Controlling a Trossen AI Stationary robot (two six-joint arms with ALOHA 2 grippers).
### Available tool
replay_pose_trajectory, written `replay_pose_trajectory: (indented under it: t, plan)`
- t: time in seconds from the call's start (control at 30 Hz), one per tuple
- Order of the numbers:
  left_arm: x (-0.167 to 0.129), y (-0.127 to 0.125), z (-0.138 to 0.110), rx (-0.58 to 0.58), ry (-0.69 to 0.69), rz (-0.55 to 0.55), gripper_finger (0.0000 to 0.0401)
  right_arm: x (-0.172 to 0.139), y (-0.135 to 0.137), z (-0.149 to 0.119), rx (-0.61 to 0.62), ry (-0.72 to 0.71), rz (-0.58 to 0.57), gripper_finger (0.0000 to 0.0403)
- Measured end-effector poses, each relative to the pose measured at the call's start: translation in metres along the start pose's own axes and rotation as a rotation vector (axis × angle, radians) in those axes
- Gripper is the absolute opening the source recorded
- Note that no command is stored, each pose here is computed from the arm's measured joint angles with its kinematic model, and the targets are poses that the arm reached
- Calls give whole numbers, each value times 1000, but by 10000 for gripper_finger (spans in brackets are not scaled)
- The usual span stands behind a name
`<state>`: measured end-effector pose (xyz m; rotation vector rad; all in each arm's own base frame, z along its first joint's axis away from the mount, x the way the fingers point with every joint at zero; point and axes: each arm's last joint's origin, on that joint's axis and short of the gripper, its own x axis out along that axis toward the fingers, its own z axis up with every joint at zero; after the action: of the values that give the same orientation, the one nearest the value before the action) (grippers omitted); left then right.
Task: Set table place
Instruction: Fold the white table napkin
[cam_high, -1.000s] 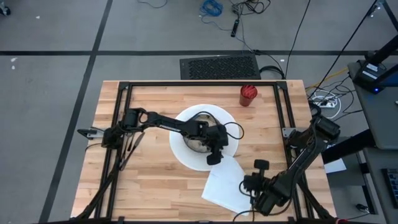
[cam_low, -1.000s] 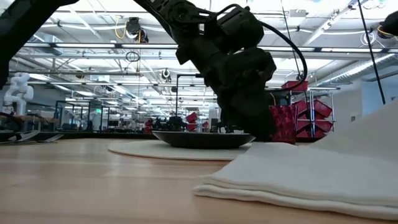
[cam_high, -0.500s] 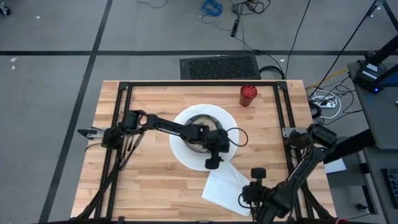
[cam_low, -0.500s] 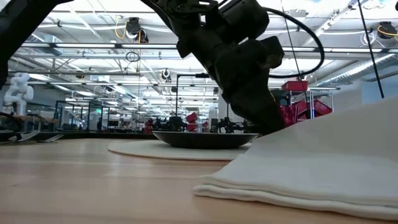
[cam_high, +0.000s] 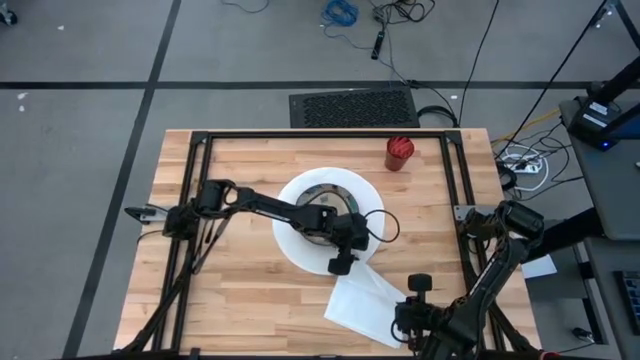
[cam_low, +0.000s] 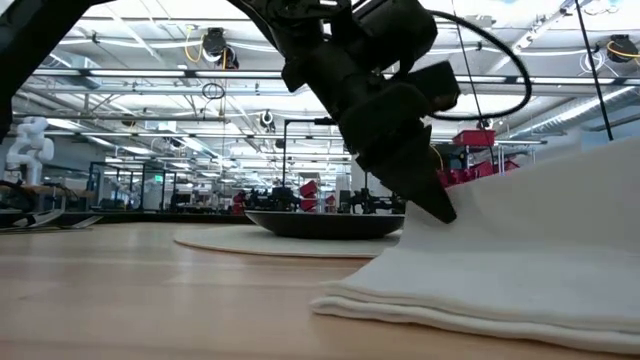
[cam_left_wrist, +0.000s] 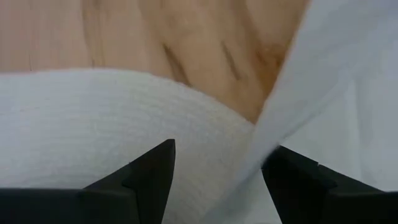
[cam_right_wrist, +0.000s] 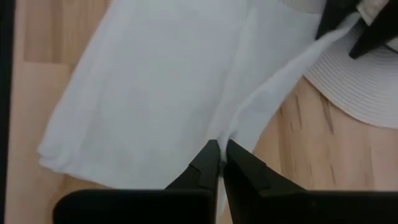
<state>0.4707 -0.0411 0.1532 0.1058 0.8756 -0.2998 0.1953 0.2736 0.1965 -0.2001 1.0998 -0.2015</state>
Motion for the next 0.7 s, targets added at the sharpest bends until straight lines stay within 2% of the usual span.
replay_pose_trajectory:
  t: [0.23,0.33,0.7]
  plan:
    - [0,-9,-4,11,61,-27,216,-2,-7,-7,11,46,-70,0]
    - [0,-10,-9,-2,113,-35,200,-2,-6,-7,16,45,-66,0]
    - [0,-9,-4,-22,57,-28,27,-2,-6,-7,51,53,-67,0]
